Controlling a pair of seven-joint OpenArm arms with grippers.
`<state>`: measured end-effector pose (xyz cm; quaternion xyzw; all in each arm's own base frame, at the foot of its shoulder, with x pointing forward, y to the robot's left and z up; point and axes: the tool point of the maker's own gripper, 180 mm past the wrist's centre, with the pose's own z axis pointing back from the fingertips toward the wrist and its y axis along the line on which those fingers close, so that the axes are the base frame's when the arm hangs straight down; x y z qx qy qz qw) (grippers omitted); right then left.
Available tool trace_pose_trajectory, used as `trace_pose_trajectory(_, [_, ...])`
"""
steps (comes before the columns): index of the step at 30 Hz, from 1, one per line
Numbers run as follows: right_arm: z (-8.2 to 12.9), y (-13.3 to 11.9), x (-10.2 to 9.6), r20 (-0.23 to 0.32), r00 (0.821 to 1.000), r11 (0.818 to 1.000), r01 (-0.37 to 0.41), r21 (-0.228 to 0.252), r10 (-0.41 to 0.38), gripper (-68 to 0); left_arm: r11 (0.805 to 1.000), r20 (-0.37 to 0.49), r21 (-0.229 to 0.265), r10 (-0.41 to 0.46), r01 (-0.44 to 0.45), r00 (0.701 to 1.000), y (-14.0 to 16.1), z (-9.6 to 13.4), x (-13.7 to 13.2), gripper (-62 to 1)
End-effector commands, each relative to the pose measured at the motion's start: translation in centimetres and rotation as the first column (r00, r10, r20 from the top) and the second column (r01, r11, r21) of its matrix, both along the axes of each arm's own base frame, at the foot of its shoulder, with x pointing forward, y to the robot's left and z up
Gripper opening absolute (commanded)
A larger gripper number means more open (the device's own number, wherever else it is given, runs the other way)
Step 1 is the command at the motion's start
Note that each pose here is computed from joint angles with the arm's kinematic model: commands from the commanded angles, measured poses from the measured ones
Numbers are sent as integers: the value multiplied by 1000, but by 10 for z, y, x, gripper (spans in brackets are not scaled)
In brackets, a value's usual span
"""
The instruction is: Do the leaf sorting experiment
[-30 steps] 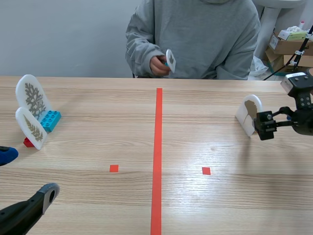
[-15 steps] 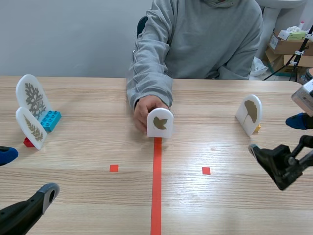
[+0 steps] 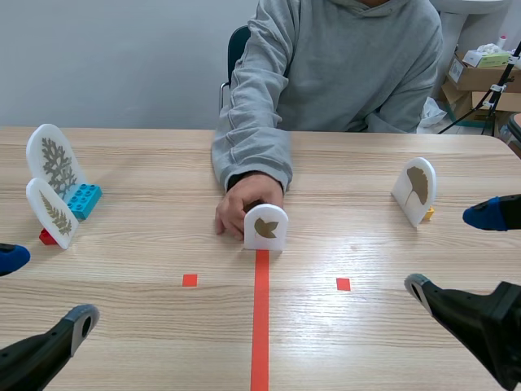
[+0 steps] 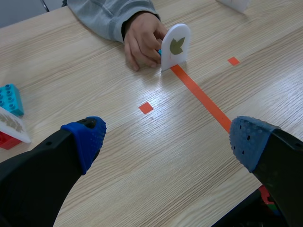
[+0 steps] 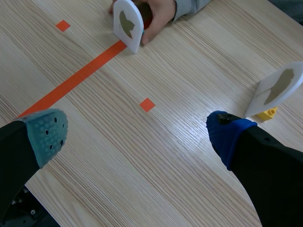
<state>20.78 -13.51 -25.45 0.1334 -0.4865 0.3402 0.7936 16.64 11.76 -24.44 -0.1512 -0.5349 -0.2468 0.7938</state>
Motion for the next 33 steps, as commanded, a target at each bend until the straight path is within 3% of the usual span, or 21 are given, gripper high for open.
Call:
trace_pose_trajectory(1, [2, -1, 2, 8, 1000, 1000, -10, 4, 10, -71, 1000, 16, -21, 3, -2, 1000, -2, 5, 2, -50])
trace_pose_trajectory(8, [5, 2, 2, 9, 1000, 999, -14, 30, 14, -71, 1000, 16, -21, 3, -2, 1000, -2, 5, 2, -50])
trace_pose_trajectory(33, [4, 1, 2, 11, 1000, 1000, -15, 24, 14, -71, 1000, 16, -17, 2, -1, 1000, -2, 4, 2, -50])
